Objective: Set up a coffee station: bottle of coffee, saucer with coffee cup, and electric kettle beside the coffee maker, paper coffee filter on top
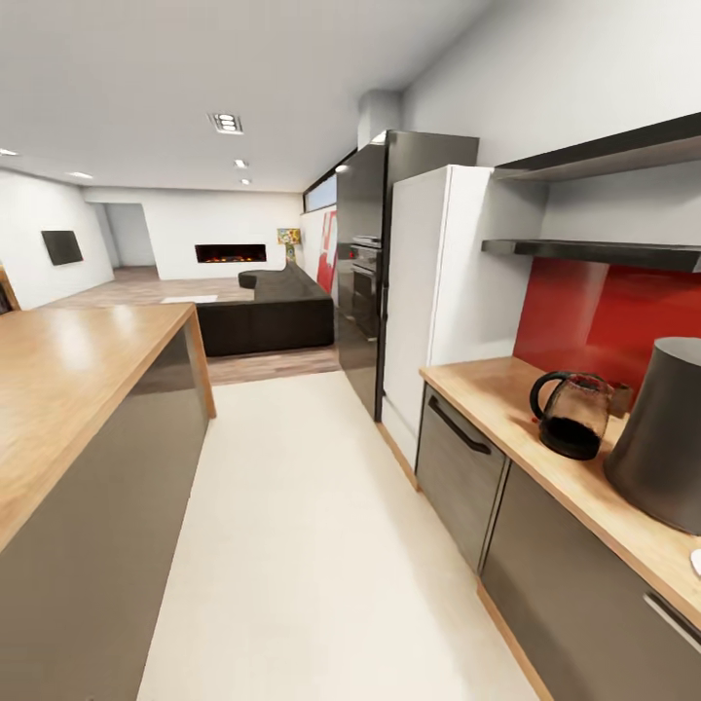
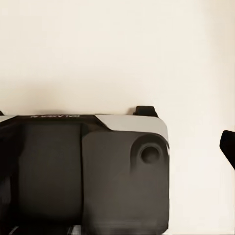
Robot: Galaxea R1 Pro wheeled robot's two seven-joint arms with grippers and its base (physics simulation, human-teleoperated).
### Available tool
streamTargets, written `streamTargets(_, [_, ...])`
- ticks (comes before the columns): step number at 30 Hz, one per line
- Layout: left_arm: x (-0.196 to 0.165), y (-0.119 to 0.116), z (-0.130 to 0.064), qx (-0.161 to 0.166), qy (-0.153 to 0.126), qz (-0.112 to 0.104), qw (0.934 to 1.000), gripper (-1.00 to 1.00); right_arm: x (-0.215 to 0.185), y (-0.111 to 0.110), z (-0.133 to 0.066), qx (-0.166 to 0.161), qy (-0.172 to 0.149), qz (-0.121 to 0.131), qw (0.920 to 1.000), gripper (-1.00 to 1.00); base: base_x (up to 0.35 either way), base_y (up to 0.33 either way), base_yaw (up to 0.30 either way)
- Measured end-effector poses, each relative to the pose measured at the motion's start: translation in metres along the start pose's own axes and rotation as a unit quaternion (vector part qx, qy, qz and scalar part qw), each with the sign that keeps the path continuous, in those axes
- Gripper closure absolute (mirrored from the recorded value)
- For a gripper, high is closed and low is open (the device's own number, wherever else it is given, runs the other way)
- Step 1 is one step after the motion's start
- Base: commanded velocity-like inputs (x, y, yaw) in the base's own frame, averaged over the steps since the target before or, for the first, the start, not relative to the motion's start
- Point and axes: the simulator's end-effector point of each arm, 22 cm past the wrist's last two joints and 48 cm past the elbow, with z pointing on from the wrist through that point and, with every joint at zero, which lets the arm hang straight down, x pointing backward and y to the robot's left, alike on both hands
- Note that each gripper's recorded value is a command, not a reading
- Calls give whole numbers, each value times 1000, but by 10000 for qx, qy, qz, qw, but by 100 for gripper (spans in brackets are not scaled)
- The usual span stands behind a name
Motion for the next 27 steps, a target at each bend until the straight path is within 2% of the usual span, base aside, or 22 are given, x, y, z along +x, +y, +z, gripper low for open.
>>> streamTargets(3, [11, -1, -1, 13, 118, -6, 9999, -100, 29, 12, 1, -275, 205, -1, 9994, -100, 0, 0, 25])
streamTargets(7, [18, -2, -2, 26, 187, -7, 9998, -100, 48, 24, 0, -568, 385, 7, 9976, -100, 0, 0, 7])
streamTargets(14, [24, -1, -2, 26, 238, 11, 9997, -100, 82, 6, -1, -549, 915, 35, 9943, -100, 0, 0, 1])
streamTargets(17, [25, -1, -3, 24, 249, 13, 9997, -100, 95, 15, -4, -776, 1135, 66, 9905, -100, 0, 0, 0])
streamTargets(24, [26, -2, -3, 28, 247, 11, 9997, -100, 97, 23, -6, -985, 1164, 79, 9883, -100, 0, 0, 0])
streamTargets(27, [25, -1, -3, 20, 245, 6, 9997, -100, 86, 25, -4, -998, 920, 81, 9907, -100, 0, 0, 0])
